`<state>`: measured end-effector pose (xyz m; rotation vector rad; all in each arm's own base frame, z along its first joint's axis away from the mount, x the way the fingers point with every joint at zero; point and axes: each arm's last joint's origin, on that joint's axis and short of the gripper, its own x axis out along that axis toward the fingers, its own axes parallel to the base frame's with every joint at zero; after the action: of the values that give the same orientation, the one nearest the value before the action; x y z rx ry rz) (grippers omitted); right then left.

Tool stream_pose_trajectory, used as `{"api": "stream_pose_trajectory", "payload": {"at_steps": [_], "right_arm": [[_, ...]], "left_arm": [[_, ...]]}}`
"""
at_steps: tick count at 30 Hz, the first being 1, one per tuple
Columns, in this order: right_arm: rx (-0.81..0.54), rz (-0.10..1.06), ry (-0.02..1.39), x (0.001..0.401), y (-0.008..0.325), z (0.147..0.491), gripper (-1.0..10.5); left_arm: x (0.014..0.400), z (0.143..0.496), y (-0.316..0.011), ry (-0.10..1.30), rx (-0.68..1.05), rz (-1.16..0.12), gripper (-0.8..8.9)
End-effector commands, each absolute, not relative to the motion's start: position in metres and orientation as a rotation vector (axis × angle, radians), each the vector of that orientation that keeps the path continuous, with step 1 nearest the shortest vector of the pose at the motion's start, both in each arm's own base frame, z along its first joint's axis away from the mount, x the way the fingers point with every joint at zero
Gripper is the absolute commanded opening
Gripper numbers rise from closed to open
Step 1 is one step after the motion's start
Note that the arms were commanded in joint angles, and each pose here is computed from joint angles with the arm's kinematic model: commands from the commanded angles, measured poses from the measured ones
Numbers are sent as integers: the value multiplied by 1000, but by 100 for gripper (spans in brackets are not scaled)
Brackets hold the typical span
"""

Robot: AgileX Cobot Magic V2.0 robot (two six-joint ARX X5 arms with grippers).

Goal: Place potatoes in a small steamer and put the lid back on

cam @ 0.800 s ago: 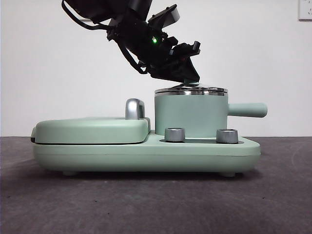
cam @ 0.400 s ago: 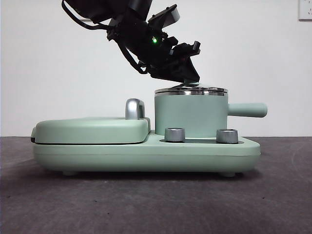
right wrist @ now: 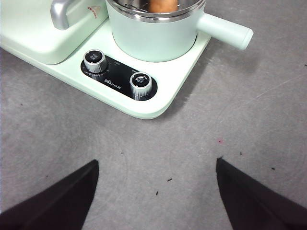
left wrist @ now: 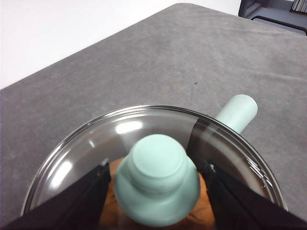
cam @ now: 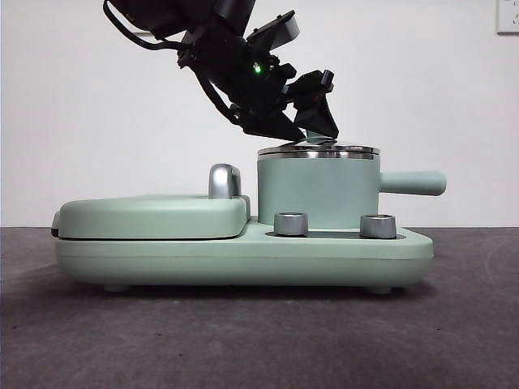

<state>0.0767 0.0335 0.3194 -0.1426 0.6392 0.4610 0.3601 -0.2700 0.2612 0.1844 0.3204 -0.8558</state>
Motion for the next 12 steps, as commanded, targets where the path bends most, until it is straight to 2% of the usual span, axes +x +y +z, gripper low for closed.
{"api": "stream_pose_trajectory", "payload": {"at_steps": [1,12], "right_arm": [[-131,460,628,77,34,322,385],[-131,459,629,77,34,322,385]], "left_arm": [[357,276,-272,298,145,-859,317],[338,335,-232,298,-20,-828,317]]}}
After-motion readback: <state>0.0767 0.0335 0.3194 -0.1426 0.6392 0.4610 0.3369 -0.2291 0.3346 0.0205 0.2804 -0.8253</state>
